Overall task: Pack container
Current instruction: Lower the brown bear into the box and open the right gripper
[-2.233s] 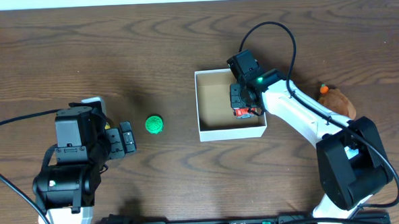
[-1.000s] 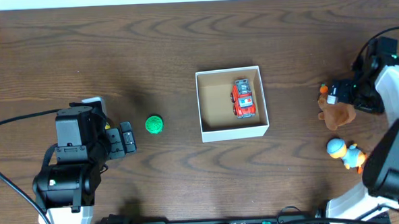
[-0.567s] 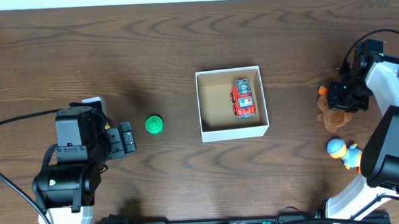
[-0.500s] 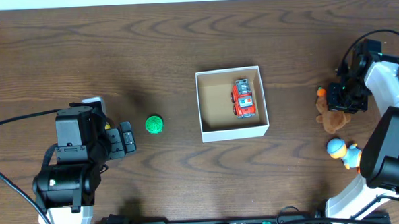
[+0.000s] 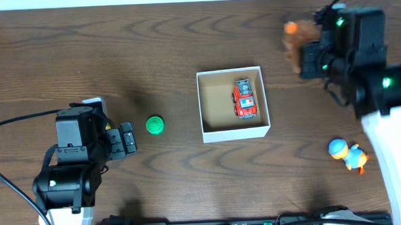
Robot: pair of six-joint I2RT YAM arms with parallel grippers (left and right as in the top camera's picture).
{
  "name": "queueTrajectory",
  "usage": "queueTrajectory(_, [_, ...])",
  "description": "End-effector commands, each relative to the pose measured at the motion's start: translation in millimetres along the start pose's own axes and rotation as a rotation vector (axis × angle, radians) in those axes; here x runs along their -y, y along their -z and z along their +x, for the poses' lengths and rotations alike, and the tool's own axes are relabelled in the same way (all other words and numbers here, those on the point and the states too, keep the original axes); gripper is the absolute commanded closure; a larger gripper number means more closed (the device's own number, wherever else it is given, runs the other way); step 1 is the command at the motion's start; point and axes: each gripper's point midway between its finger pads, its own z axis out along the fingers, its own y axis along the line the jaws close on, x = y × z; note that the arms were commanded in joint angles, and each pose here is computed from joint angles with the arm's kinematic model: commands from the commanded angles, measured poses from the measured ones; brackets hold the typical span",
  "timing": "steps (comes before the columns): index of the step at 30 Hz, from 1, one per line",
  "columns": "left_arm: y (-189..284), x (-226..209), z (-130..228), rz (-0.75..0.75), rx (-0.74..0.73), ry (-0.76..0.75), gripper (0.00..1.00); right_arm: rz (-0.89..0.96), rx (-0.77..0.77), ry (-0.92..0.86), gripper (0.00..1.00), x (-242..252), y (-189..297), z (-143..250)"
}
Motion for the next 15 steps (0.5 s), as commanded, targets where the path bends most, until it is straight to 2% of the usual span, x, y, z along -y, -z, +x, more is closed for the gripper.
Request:
queueTrajectory(1, [4.0, -1.0, -5.5, -0.004, 0.017, 0.013, 0.02, -0.061, -0.071, -0.12, 0.91, -39.3, -18.5, 18.5])
queueTrajectory(7, [4.0, -1.0, -5.5, -0.004, 0.017, 0.013, 0.02, -0.114, -0.222, -0.154, 0.98, -97.0, -56.7, 65.5])
queueTrajectory(12, [4.0, -1.1, -5.5, -0.004, 0.017, 0.013, 0.02, -0.122, -0.34, -0.072, 0.99, -132.1, -95.2, 104.3])
queueTrajectory(15, [4.0, -1.1, -5.3, -0.004, 0.016, 0.013, 0.02, -0.096, -0.395, -0.091, 0.99, -142.1, -115.8, 124.1])
